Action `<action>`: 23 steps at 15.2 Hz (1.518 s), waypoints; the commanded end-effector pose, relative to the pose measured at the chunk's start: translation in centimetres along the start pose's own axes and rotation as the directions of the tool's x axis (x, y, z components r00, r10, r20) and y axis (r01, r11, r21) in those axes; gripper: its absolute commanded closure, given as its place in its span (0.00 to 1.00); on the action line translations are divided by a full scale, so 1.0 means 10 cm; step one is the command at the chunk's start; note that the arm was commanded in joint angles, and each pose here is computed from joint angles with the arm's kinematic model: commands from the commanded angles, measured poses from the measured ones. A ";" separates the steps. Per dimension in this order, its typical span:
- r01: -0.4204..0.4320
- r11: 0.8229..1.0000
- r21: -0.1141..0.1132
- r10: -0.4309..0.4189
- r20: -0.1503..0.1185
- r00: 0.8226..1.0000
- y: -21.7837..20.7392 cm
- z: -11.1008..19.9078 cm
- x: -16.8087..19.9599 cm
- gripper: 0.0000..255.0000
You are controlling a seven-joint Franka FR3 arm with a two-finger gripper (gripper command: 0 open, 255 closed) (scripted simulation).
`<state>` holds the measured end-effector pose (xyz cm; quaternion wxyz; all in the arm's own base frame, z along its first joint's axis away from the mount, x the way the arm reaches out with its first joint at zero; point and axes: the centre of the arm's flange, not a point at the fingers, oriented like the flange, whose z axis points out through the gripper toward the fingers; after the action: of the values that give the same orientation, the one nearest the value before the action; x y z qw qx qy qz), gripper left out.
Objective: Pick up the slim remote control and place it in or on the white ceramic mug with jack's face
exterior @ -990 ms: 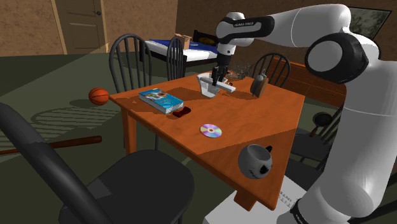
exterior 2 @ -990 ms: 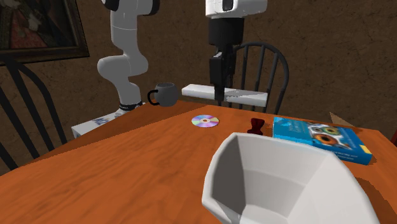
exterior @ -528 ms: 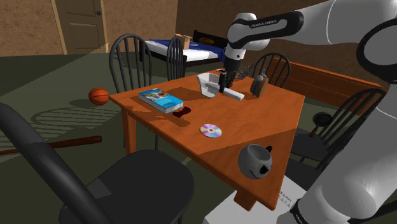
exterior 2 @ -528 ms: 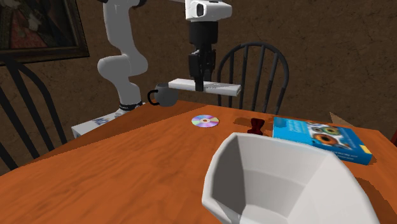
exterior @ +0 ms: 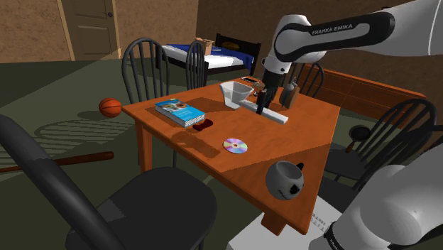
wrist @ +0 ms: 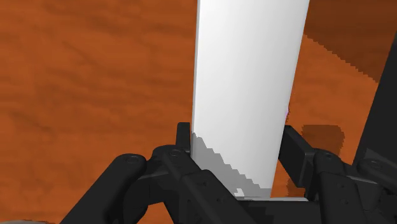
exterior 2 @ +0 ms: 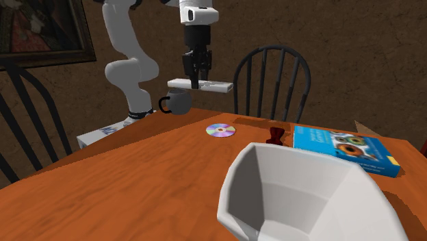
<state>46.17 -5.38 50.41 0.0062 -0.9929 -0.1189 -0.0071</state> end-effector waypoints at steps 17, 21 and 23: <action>0.000 1.000 -0.001 0.000 -0.001 1.000 -1.36 -0.05 -1.97 1.00; 0.000 1.000 -0.001 0.000 -0.001 1.000 -1.42 0.10 -2.06 1.00; 0.000 1.000 -0.001 0.000 -0.001 1.000 -1.42 0.21 -2.06 1.00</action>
<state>22.88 3.48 48.61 0.0057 -0.9929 -0.1187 -0.0072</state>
